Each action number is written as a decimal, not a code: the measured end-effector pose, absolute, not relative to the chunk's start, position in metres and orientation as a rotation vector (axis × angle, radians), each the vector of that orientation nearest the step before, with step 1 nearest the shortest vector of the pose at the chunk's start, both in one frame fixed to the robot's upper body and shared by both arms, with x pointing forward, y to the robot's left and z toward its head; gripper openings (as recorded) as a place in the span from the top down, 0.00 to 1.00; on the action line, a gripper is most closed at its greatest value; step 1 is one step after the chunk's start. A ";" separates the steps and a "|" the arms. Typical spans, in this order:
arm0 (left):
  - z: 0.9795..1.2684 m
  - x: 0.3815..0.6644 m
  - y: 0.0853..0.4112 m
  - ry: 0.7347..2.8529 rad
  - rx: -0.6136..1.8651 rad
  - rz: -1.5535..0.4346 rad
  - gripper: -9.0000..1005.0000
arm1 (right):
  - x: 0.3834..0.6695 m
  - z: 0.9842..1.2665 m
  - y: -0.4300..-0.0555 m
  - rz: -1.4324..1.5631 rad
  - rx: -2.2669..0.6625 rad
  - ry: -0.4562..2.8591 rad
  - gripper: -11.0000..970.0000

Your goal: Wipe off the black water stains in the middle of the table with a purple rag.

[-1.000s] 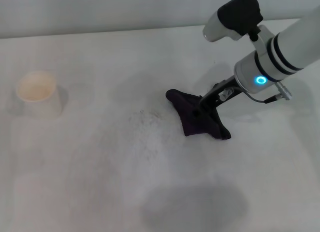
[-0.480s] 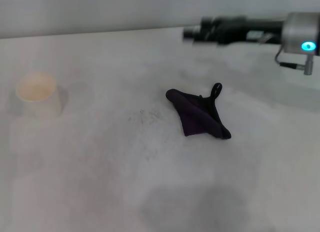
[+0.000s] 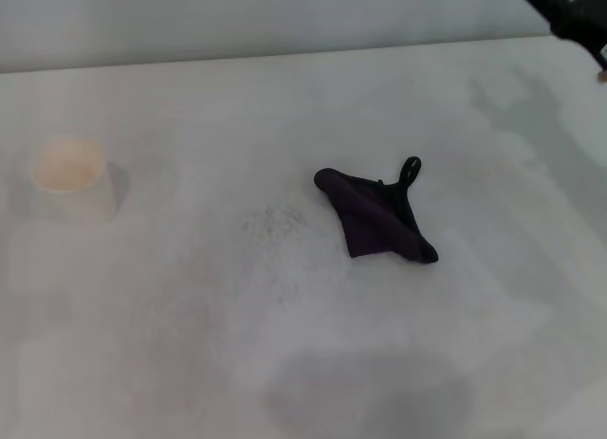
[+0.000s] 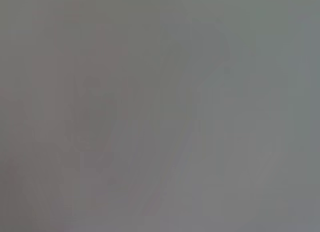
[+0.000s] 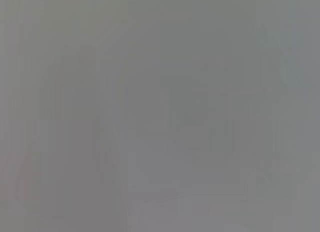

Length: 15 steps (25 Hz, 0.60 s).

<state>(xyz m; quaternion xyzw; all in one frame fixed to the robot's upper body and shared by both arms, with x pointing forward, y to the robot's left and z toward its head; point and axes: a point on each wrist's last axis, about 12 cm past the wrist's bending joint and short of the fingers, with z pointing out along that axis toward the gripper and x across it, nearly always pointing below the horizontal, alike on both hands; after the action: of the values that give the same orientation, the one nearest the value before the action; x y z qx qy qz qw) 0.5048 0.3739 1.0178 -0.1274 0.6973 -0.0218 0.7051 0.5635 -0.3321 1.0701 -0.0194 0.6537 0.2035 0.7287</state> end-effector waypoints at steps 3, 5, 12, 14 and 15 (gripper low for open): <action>1.017 0.503 0.375 1.545 -0.307 -0.040 0.16 | 0.561 1.056 -0.327 0.203 -0.142 1.462 0.10; 1.016 0.503 0.375 1.546 -0.314 -0.039 0.16 | 0.563 1.048 -0.325 0.092 -0.192 1.500 0.10; 1.015 0.500 0.374 1.540 -0.327 -0.040 0.16 | 0.575 1.039 -0.328 0.012 -0.183 1.623 0.09; 1.015 0.501 0.374 1.543 -0.327 -0.041 0.16 | 0.576 1.039 -0.328 0.013 -0.178 1.630 0.10; 1.015 0.501 0.373 1.542 -0.328 -0.041 0.16 | 0.576 1.039 -0.329 0.014 -0.175 1.631 0.10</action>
<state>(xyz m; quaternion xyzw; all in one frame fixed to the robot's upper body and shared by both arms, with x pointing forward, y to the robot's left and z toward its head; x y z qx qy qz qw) 0.5014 0.3735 1.0151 -0.1477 0.6935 -0.0184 0.7049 0.5764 -0.3287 1.0390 -0.0781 0.7272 0.0060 0.6819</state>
